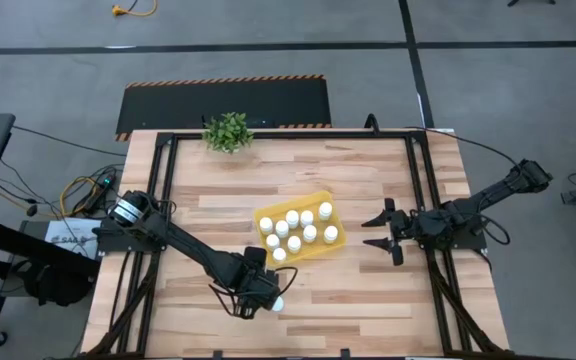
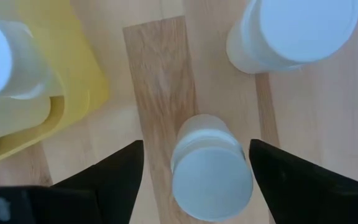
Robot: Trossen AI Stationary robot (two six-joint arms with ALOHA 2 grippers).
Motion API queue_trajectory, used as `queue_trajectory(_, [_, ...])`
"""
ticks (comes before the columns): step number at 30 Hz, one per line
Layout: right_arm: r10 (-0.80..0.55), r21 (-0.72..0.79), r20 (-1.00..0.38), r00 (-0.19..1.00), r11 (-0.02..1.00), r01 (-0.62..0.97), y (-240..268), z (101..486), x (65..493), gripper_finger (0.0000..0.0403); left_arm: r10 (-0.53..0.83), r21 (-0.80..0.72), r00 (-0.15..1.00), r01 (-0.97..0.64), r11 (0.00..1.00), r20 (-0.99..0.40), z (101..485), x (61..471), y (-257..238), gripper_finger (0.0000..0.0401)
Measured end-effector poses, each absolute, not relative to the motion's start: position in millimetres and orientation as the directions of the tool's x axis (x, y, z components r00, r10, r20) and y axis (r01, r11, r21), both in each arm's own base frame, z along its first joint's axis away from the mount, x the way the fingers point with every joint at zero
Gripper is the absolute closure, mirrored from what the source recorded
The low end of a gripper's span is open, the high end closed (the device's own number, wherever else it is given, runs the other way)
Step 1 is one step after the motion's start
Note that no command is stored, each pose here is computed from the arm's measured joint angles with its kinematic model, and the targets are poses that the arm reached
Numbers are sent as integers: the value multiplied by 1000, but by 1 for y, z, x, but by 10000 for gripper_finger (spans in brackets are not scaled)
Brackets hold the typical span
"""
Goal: Pick and place pill bottles into a basket
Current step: Put the white pill bottle into the yellow bin
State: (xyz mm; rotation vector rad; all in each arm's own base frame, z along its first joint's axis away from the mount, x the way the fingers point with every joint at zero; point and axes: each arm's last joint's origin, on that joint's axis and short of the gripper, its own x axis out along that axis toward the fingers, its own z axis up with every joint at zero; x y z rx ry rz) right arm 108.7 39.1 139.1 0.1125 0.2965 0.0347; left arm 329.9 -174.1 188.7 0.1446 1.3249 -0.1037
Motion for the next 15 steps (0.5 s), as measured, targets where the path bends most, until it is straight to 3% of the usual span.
queue_trajectory(15, [51,116,-290,956,993,-17,39,139,109,173,-52,-19,215,153,988,-975,189,329,-176,233])
